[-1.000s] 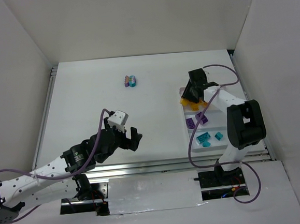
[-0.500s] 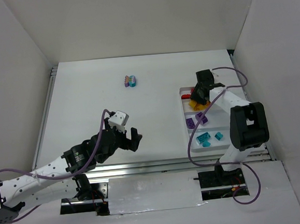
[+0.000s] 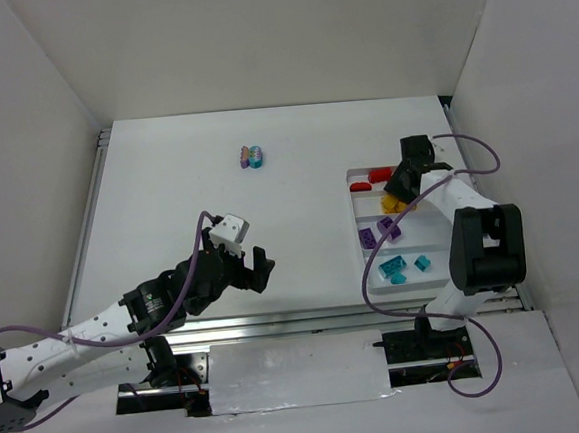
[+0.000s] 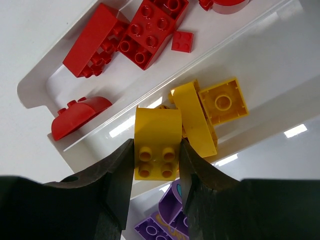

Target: Sort the legos into containers by color

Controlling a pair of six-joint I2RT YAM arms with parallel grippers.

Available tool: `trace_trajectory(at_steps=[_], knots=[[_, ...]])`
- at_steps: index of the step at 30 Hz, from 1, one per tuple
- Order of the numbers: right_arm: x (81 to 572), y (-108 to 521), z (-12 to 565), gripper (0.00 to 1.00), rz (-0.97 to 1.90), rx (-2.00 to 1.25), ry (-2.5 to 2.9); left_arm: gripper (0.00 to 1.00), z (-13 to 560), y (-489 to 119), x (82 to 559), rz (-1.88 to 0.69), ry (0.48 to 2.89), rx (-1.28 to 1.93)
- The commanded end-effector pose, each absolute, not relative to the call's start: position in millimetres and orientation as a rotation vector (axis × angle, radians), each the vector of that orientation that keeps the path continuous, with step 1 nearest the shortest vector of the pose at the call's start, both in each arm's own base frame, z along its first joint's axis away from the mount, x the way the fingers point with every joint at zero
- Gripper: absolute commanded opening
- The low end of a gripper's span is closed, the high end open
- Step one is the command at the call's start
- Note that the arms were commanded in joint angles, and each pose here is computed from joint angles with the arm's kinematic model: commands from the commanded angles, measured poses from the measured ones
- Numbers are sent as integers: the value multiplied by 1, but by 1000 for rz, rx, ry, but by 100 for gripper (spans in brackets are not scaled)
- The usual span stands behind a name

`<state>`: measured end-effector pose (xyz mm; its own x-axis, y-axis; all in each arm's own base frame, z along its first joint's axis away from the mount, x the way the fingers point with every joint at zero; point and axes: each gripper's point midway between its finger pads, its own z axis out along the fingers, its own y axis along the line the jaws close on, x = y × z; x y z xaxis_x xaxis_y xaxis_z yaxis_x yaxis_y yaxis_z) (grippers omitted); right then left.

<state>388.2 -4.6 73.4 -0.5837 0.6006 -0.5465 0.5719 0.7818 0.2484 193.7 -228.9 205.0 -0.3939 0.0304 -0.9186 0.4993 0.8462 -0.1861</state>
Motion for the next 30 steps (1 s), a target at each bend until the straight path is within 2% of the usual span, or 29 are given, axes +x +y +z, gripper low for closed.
trace_trajectory(at_steps=[1, 5, 14, 16, 19, 20, 22, 24, 25, 26, 30], knots=[[391, -11, 86, 0, 101, 859, 2321, 99, 210, -232, 195, -557, 1894, 385], [395, 17, 92, 0, 256, 754, 2331, 100, 209, -234, 195, -555, 1896, 389], [399, 39, 89, 0, 258, 663, 2368, 100, 206, -236, 195, -557, 1901, 401], [400, 43, 86, 4, 257, 654, 2377, 100, 206, -235, 195, -555, 1901, 397], [400, 41, 77, 29, 232, 670, 2403, 100, 206, -233, 197, -541, 1908, 371], [400, 41, 76, 49, 223, 674, 2408, 100, 207, -231, 198, -532, 1910, 355], [400, 40, 75, 61, 219, 686, 2411, 100, 210, -225, 205, -495, 1918, 279], [400, 42, 82, 79, 229, 678, 2392, 99, 213, -212, 217, -419, 1933, 186], [400, 44, 86, 83, 230, 675, 2387, 100, 213, -208, 221, -418, 1950, 126], [400, 45, 90, 99, 233, 668, 2380, 99, 211, -195, 231, -375, 1975, 64], [397, 57, 129, 100, 266, 609, 2319, 99, 208, -175, 265, -383, 2036, -123]])
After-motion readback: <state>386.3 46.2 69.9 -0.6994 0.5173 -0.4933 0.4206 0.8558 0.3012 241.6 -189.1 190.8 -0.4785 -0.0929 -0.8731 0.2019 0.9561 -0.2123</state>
